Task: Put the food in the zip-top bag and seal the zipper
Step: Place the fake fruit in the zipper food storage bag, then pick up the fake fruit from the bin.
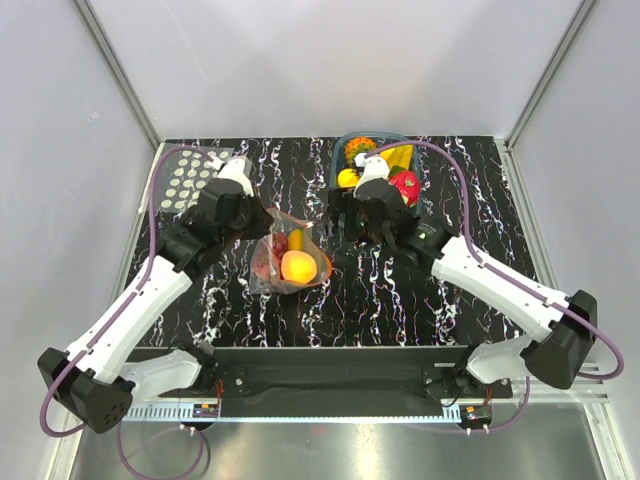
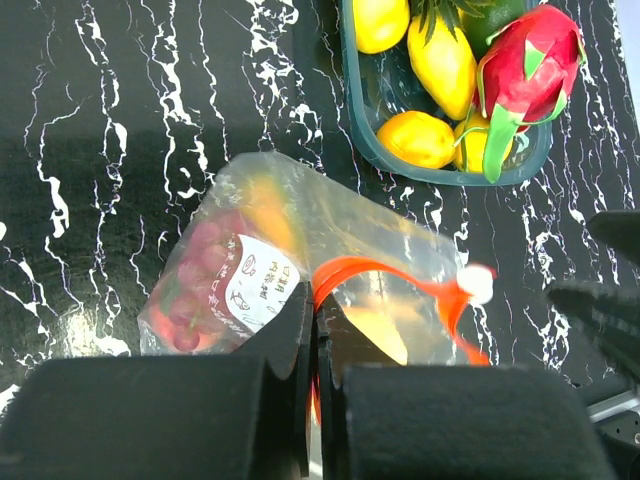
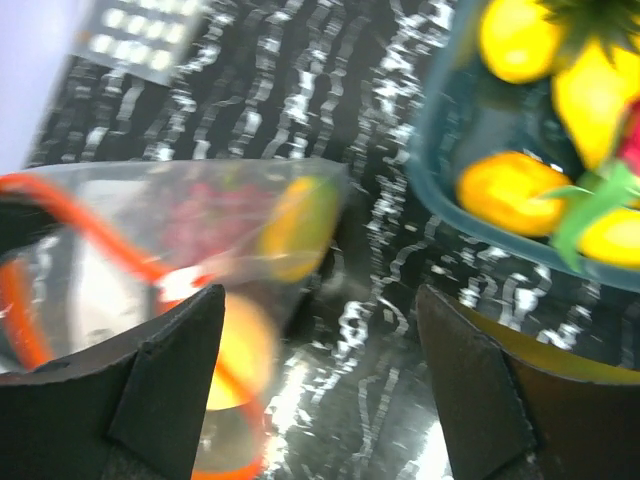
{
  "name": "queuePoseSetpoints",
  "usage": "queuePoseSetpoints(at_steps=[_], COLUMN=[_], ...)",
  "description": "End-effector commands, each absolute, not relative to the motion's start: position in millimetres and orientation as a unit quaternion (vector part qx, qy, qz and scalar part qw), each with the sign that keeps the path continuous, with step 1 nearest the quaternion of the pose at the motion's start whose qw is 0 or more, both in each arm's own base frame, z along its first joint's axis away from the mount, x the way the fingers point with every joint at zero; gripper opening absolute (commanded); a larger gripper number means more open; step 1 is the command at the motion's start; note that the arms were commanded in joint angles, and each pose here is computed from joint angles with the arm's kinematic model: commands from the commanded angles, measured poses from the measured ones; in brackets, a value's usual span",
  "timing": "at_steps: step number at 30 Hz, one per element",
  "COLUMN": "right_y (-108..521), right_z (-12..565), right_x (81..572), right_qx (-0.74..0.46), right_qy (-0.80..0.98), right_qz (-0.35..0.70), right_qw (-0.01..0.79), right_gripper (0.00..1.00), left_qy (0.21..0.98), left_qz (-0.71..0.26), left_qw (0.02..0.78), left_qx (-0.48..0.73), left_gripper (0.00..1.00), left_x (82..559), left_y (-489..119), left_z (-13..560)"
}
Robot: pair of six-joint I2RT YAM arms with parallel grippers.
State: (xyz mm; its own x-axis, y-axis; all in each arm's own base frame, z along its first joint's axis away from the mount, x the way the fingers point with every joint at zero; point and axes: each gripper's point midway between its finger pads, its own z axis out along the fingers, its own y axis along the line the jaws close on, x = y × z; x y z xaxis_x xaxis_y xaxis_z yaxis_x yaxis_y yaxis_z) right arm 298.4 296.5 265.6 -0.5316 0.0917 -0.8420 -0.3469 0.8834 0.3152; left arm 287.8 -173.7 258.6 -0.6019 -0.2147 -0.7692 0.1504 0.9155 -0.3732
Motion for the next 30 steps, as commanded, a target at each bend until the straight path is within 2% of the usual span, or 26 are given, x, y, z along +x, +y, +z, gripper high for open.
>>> queuePoseSetpoints(at_steps=[1,5,9,15,21,25,30], right_y=[257,241,235,237,239,243,257], right_z=[254,238,211,185,160,166,209], right_x=[312,331,359,391,410,409,383], right_qx=[-0.050,-0.034,-0.059,-0.084,-0.098,-0.090,-0.115], right_qy=[0.863,0.881,0.904,0.927,0.945,0.937,0.910], right_qz=[0.161,0.181,0.123,0.118,0.081,0.103,0.192], right_qw=[0.476,0.435,0.405,0.345,0.301,0.321,0.350], right_gripper=[0.82,0.79,0.79,0.75,0.78,0.77,0.69], left_qy=[0.850,0.848,0.849,0.851,0.848,0.850,0.850], left_qz=[-0.220,-0.216,-0.222,-0.214,-0.218,-0.219,-0.220], left_qw=[0.478,0.483,0.479,0.480,0.482,0.480,0.479], left_qx=[-0.015,-0.017,-0.010,-0.001,0.003,0.006,0.007], left_gripper=[0.00,0.00,0.00,0.00,0.00,0.00,0.00], left_x=[289,286,284,283,281,280,281], left_y=[-172,-167,-170,-167,-168,-169,-170], left_z=[279,281,279,275,279,277,276])
